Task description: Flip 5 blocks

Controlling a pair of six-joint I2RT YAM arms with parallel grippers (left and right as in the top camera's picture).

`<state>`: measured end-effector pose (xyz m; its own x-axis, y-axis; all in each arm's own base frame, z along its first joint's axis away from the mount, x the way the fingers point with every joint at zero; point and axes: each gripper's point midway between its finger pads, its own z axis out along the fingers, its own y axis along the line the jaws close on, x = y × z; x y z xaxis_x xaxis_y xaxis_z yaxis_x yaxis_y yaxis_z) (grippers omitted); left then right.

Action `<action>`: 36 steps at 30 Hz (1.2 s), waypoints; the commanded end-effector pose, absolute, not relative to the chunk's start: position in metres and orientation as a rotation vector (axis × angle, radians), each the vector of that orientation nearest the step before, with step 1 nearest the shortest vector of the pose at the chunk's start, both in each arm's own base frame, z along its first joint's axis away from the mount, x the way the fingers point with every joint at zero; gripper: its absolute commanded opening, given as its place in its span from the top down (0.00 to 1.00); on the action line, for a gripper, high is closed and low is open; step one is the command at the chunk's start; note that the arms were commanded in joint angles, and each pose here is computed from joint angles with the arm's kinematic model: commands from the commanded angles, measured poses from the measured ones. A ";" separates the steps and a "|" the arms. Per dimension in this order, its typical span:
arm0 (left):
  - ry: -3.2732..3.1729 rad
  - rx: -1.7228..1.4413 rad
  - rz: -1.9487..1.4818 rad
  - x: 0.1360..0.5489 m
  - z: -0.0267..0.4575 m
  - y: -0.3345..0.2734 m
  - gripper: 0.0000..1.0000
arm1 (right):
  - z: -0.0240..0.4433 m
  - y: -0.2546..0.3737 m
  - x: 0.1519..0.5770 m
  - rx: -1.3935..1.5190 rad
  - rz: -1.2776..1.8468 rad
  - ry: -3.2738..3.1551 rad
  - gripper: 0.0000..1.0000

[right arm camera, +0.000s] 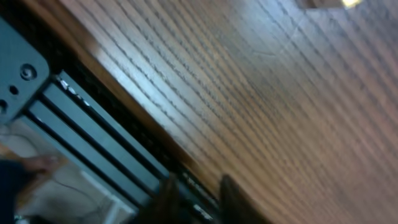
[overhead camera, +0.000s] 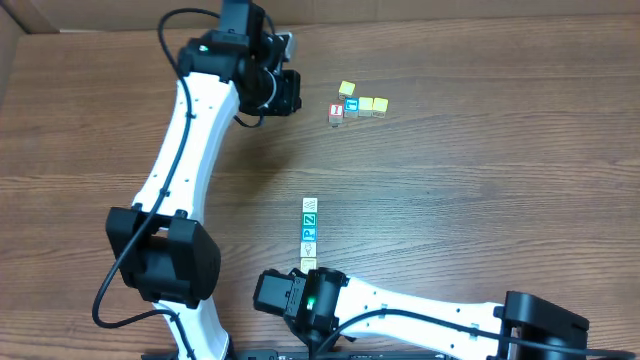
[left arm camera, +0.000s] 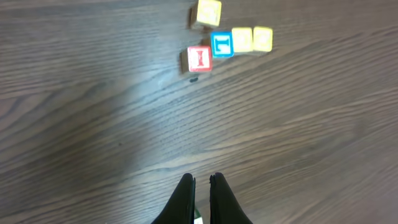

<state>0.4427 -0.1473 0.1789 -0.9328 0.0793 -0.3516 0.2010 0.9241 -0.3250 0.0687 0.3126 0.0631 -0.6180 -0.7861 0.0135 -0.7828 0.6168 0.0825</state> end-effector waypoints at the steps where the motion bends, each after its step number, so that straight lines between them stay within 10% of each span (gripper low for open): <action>1: 2.773 0.249 -0.426 0.440 0.162 -0.150 0.96 | 0.070 0.321 0.079 1.381 -0.141 -2.839 0.81; 3: 2.790 0.211 -0.415 0.438 0.155 -0.152 0.96 | 0.070 0.323 0.080 1.426 -0.150 -2.826 0.96; 36: 2.930 0.314 -0.368 0.388 0.038 -0.152 0.96 | 0.036 0.348 0.096 2.147 -0.109 -2.424 0.96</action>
